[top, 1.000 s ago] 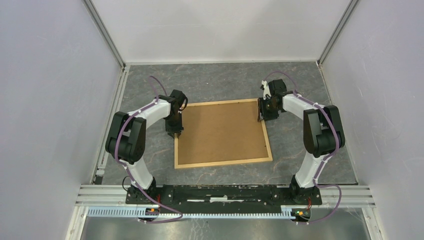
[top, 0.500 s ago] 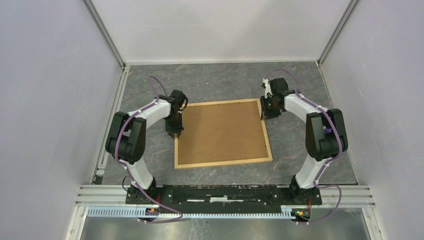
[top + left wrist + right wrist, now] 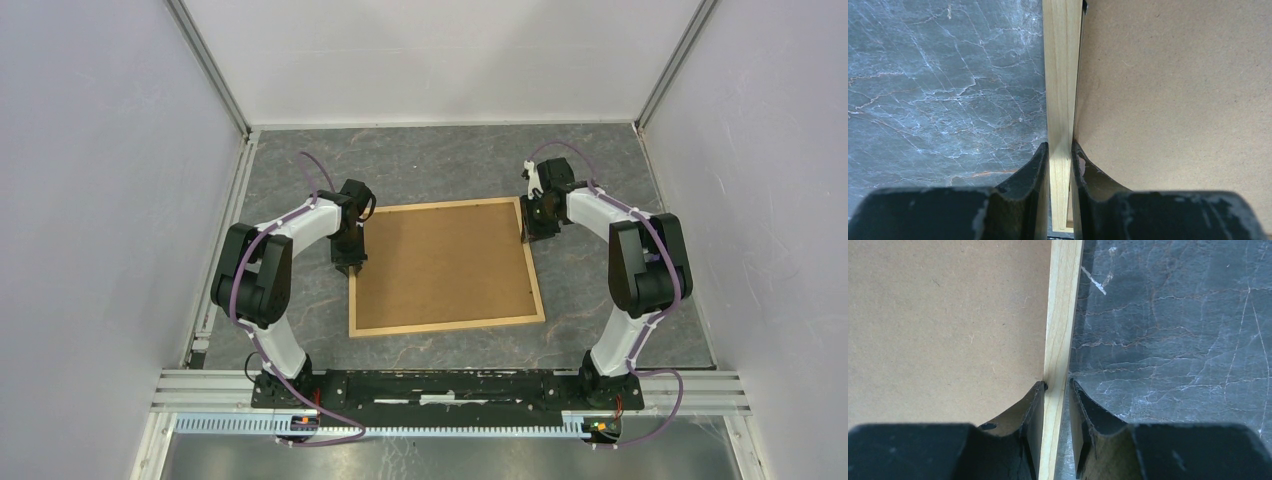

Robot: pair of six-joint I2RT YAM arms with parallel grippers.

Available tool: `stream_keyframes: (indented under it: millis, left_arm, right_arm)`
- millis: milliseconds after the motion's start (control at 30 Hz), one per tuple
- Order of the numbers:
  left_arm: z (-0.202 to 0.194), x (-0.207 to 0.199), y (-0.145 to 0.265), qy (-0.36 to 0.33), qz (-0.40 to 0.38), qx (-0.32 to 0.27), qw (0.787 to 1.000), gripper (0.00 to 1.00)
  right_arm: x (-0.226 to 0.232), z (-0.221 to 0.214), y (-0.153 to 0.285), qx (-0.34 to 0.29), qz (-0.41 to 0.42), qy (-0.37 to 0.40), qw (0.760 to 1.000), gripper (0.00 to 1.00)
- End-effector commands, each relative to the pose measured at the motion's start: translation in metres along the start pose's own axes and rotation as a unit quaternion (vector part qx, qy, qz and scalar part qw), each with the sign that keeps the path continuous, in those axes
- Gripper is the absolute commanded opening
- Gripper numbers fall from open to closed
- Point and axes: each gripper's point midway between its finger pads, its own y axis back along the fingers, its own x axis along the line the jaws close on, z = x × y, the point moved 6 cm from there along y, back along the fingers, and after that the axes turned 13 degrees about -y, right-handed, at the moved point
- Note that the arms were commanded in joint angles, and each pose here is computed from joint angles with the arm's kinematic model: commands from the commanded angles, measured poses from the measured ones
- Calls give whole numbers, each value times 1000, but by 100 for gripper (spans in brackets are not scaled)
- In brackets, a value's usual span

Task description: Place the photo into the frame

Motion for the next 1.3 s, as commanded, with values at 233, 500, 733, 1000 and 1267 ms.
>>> stream_keyframes:
  millis: [233, 500, 733, 1000, 1267]
  left_arm:
    - [-1, -4, -15, -31, 4, 4, 999, 2]
    - [-1, -5, -15, -35, 7, 4, 999, 2]
    - [0, -5, -16, -35, 7, 4, 999, 2]
    - [-1, -5, -16, -36, 9, 5, 999, 2]
    - [-1, -4, -16, -36, 12, 6, 999, 2]
  right_arm:
    - [-18, -11, -16, 12, -55, -2, 998, 29]
    - [-22, -19, -28, 27, -61, -6, 998, 29]
    - [-18, -30, -35, 39, -52, -2, 998, 30]
    - [7, -13, -16, 20, 9, 14, 1000, 39]
    - [4, 13, 17, -32, 6, 3, 999, 37]
